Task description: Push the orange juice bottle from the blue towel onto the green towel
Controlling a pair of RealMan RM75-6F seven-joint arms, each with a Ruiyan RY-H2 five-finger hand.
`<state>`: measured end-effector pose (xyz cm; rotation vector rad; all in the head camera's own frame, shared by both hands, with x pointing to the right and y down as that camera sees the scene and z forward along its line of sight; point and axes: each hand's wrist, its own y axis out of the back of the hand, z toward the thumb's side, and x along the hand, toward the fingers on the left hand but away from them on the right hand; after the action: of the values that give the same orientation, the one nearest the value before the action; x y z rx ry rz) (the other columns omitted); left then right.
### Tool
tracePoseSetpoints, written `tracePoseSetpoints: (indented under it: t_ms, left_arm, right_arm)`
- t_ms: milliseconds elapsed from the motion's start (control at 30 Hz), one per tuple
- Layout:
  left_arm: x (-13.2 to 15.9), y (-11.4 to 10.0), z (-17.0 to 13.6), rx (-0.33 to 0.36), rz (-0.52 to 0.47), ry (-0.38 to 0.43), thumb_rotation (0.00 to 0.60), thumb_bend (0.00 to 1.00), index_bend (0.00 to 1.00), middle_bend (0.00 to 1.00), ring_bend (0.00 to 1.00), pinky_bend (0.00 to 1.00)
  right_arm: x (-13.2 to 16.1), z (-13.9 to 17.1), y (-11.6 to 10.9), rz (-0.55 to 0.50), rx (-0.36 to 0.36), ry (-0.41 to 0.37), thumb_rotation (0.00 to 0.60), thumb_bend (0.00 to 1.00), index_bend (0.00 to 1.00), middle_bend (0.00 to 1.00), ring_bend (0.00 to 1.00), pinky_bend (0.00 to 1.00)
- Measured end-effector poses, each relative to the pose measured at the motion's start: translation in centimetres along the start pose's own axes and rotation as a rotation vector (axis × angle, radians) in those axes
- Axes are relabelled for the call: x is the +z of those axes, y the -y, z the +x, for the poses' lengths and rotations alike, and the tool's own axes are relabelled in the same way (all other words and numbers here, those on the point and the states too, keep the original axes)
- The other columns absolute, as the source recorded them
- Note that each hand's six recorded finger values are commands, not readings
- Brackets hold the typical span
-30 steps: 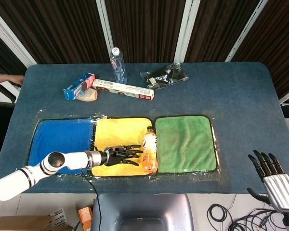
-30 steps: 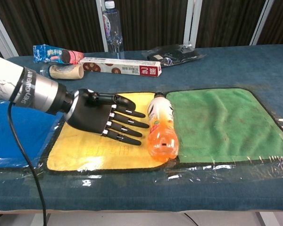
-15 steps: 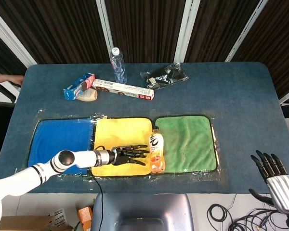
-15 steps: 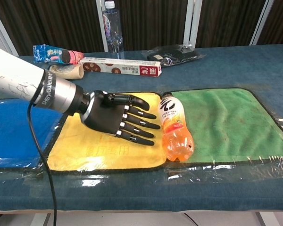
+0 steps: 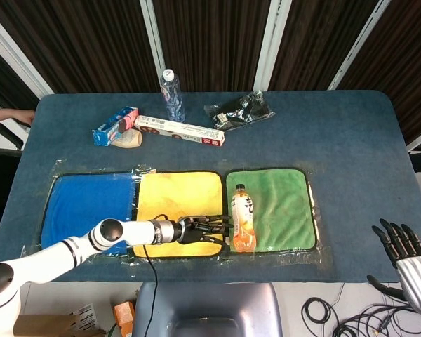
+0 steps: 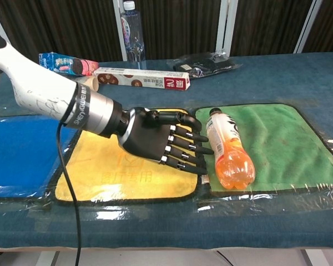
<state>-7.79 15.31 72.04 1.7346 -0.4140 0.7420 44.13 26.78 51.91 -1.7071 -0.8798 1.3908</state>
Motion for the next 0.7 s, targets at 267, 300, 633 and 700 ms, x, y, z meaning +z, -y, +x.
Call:
tracePoseSetpoints:
  t_ms: [267,300,633,700]
  left_arm:
    - [0.3,1.3,1.9,-0.034,-0.014,0.012,0.600,0.46,0.00,0.08,0.04,0.25]
    - [0.4,1.6,2.0,-0.042,-0.015,0.015,0.600,0.46,0.00,0.08,0.04,0.25]
    - [0.5,2.9,4.2,-0.068,-0.022,0.018,0.600,0.46,0.00,0.08,0.04,0.25]
    - [0.5,3.2,4.7,-0.074,-0.026,0.022,0.600,0.46,0.00,0.08,0.04,0.25]
  right_arm:
    - [-0.3,0.5,-0.4,-0.021,-0.004,-0.011,0.600,0.09,0.00,0.00,0.00,0.00]
    - [-0.4,0.6,-0.5,-0.025,-0.007,-0.011,0.600,0.09,0.00,0.00,0.00,0.00]
    - [-1.3,1.4,-1.6,-0.056,-0.042,0.000,0.600,0.09,0.00,0.00,0.00,0.00]
    - [-1.4,1.4,-1.7,-0.062,-0.043,-0.001,0.600,0.09,0.00,0.00,0.00,0.00]
